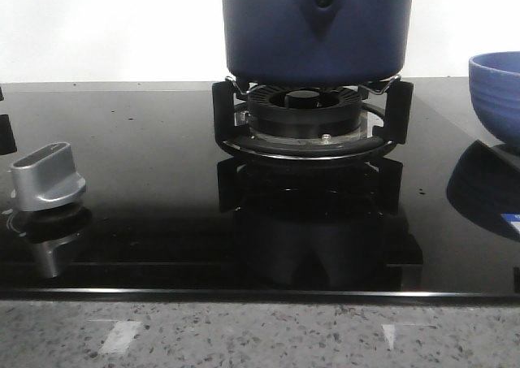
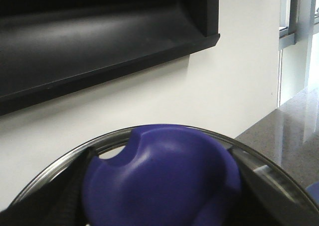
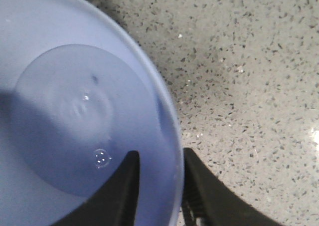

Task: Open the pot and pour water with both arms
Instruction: 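Grasp the rim of the light blue bowl with the right gripper, then lift the bowl and carry it over the saucepan with the right gripper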

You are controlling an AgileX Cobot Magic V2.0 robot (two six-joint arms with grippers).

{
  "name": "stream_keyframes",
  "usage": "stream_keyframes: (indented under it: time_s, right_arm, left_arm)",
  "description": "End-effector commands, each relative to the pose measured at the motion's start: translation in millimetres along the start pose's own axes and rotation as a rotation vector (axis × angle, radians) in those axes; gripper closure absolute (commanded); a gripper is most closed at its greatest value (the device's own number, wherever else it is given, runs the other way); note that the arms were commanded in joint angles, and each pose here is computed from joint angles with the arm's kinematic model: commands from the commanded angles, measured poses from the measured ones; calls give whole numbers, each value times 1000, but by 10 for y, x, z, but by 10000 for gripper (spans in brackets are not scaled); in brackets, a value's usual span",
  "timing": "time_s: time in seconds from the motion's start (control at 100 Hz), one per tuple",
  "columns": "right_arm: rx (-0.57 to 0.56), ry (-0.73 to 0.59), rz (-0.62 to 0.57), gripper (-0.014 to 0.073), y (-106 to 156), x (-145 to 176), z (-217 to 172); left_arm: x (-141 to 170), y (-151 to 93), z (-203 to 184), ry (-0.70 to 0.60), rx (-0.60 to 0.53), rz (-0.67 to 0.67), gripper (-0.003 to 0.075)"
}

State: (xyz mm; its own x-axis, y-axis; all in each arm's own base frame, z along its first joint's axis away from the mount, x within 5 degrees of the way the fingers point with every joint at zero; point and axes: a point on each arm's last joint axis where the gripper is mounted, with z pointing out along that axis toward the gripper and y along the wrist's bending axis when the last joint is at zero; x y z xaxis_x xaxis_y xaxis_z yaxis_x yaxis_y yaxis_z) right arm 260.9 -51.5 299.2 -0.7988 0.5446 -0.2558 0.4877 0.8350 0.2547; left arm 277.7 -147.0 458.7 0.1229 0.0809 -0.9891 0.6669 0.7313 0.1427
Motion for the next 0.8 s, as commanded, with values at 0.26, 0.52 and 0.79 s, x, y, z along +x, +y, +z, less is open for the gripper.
stream_keyframes:
  time_s: [0.26, 0.52, 0.79]
  right_arm:
    - [-23, -39, 15, 434, -12, 18, 5]
    - [-33, -72, 14, 664, 1, -19, -13]
    - [-67, -149, -29, 664, 137, -195, -389]
  left_arm:
    - [-244, 13, -134, -83, -33, -35, 467]
    - [-244, 13, -134, -83, -33, -35, 467]
    - [-244, 13, -134, -83, -33, -35, 468]
